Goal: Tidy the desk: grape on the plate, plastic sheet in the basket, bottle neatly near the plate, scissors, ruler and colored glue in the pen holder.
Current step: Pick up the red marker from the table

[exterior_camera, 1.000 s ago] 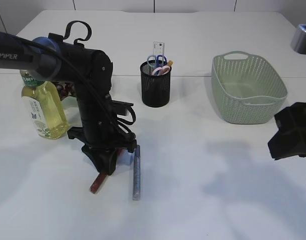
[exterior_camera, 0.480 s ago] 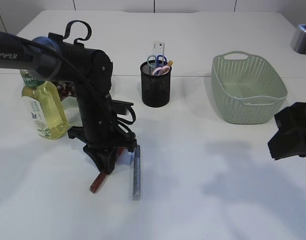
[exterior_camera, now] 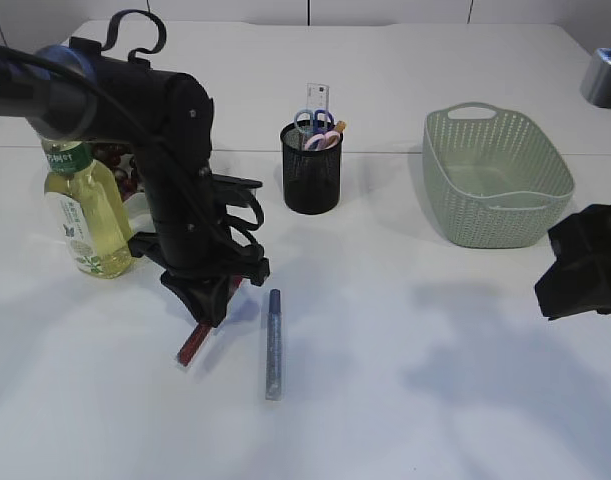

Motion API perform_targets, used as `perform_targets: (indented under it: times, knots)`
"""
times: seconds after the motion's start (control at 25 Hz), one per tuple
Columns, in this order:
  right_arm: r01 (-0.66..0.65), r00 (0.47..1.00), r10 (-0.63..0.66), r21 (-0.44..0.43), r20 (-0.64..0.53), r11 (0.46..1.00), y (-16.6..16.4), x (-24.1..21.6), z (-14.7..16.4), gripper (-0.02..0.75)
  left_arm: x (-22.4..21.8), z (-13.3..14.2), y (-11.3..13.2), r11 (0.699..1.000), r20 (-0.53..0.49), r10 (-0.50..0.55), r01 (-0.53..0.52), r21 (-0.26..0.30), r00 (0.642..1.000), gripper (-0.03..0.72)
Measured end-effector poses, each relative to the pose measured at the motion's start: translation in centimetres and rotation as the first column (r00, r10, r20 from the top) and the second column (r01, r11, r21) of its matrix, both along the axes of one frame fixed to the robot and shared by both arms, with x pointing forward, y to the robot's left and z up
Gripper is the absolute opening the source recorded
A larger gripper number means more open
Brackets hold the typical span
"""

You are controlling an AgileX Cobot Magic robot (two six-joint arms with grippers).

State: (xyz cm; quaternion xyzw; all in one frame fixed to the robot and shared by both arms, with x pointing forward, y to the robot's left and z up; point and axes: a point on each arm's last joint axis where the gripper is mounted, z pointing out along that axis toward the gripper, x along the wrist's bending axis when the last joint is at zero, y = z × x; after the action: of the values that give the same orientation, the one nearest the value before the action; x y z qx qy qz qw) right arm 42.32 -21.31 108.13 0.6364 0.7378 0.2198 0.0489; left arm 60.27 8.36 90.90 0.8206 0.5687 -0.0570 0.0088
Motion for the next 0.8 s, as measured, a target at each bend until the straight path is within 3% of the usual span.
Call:
perform_targets:
  times: [0.24,0.36,0.6,0.8]
  knots:
    - [0.000,1.000,0.000,0.000,0.000,1.000,0.0,0.0,0.0,0.364,-1.9,1.3,1.2,1.000,0.064,0.008,-0.007,-0.023,0.998,0.087]
    - [0.000,1.000,0.000,0.000,0.000,1.000,0.0,0.0,0.0,0.364,-1.8,3.0,1.3,0.998,0.168,0.016,-0.004,-0.067,0.986,0.086]
    - [0.000,1.000,0.000,0.000,0.000,1.000,0.0,0.0,0.0,0.364,-0.3,6.1,0.7,0.980,0.414,0.074,0.011,-0.198,0.907,0.086]
    - [0.000,1.000,0.000,0.000,0.000,1.000,0.0,0.0,0.0,0.364,0.9,7.0,0.1,0.962,0.541,0.126,0.032,-0.272,0.832,0.086]
